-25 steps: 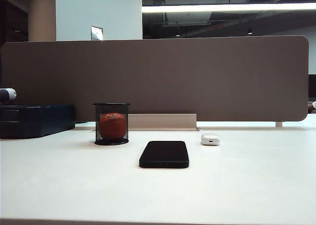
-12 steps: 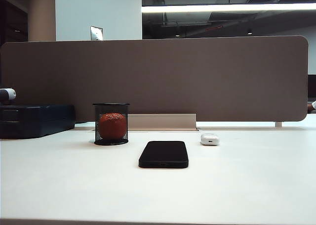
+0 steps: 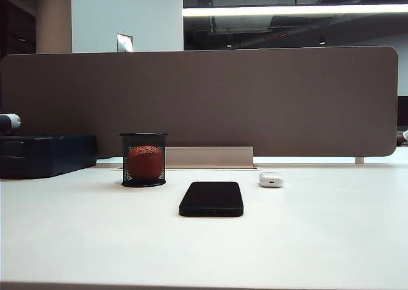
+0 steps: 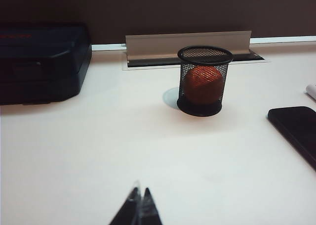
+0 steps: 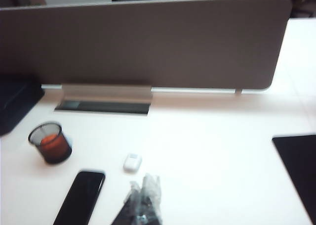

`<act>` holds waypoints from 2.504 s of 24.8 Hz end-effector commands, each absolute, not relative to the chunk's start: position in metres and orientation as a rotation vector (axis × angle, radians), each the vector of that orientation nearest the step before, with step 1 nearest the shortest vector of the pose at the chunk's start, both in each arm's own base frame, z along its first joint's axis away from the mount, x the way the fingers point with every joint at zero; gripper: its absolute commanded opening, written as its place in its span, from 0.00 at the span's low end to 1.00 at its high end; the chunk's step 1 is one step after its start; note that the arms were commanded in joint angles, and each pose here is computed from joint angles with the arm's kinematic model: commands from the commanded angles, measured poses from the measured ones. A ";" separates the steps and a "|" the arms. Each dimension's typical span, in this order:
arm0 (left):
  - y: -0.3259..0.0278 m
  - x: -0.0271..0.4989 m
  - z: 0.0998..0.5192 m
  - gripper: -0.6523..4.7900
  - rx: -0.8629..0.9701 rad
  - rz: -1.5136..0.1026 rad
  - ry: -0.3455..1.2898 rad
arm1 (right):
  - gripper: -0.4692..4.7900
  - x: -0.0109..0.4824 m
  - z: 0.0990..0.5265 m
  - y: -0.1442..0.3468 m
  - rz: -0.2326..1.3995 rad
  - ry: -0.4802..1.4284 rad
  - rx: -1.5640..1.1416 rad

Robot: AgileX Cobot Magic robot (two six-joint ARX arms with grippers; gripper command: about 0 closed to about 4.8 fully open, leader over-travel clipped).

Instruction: Find the wireless headphone case on the desktop and place it on the left side of the phone.

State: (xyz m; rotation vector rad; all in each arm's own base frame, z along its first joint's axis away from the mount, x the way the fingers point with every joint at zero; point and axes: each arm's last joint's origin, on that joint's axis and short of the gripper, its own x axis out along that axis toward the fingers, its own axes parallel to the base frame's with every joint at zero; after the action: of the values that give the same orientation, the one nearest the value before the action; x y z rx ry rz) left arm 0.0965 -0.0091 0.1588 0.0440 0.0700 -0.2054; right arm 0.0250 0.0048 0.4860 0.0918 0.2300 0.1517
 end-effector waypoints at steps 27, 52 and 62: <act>-0.009 0.096 0.159 0.11 0.040 -0.211 0.075 | 0.09 0.086 0.477 0.006 0.337 0.566 0.198; -0.012 0.096 0.158 0.11 0.035 -0.307 0.085 | 0.27 0.191 0.456 0.003 0.451 0.693 0.272; -0.018 0.092 0.154 0.11 0.012 -0.554 0.127 | 0.54 0.256 0.424 0.029 0.551 0.814 0.256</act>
State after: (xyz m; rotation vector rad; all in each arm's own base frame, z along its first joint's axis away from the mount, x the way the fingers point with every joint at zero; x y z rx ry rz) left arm 0.0924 -0.0180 0.1532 0.0164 0.1248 -0.5356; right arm 0.2495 0.0282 0.4231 0.2645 0.8473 0.5387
